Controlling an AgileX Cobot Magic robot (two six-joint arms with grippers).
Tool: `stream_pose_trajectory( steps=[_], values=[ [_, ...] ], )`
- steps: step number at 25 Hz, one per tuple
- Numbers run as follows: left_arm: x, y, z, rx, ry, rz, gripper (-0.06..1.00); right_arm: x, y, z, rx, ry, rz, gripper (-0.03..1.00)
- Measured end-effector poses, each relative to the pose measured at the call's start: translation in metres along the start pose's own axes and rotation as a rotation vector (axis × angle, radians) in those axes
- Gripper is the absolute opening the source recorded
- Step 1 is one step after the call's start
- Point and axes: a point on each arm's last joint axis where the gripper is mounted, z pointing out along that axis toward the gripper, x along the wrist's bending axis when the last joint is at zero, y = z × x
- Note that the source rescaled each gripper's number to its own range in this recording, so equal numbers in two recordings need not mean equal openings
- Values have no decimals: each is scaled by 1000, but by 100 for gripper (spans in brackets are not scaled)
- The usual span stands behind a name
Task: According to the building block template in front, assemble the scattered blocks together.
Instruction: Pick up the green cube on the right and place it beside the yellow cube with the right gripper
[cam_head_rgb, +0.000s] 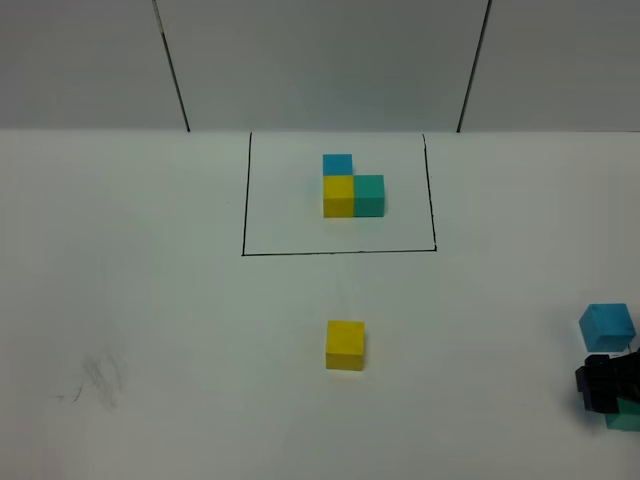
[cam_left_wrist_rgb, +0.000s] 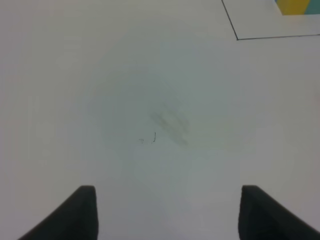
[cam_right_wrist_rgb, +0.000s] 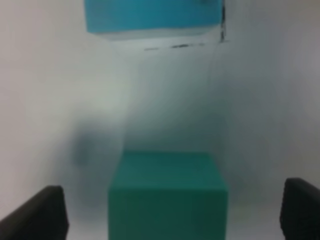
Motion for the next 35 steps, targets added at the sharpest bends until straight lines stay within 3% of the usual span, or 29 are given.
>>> stream_pose_trajectory(
  steps=[6, 8, 11, 14, 15, 25, 29, 35],
  values=[
    [0, 0, 0, 0, 0, 0, 38, 0, -1, 6, 25, 0, 1, 73],
    [0, 0, 0, 0, 0, 0, 38, 0, -1, 6, 25, 0, 1, 67],
    [0, 0, 0, 0, 0, 0, 38, 0, -1, 6, 25, 0, 1, 44],
    [0, 0, 0, 0, 0, 0, 38, 0, -1, 7, 26, 0, 1, 3],
    [0, 0, 0, 0, 0, 0, 38, 0, -1, 7, 26, 1, 2, 0],
    [0, 0, 0, 0, 0, 0, 38, 8, 0, -5, -6, 24, -59, 0],
    [0, 0, 0, 0, 0, 0, 38, 23, 2, -19, -38, 52, -203, 0],
    [0, 0, 0, 0, 0, 0, 38, 61, 16, -41, -39, 109, -519, 0]
  ],
)
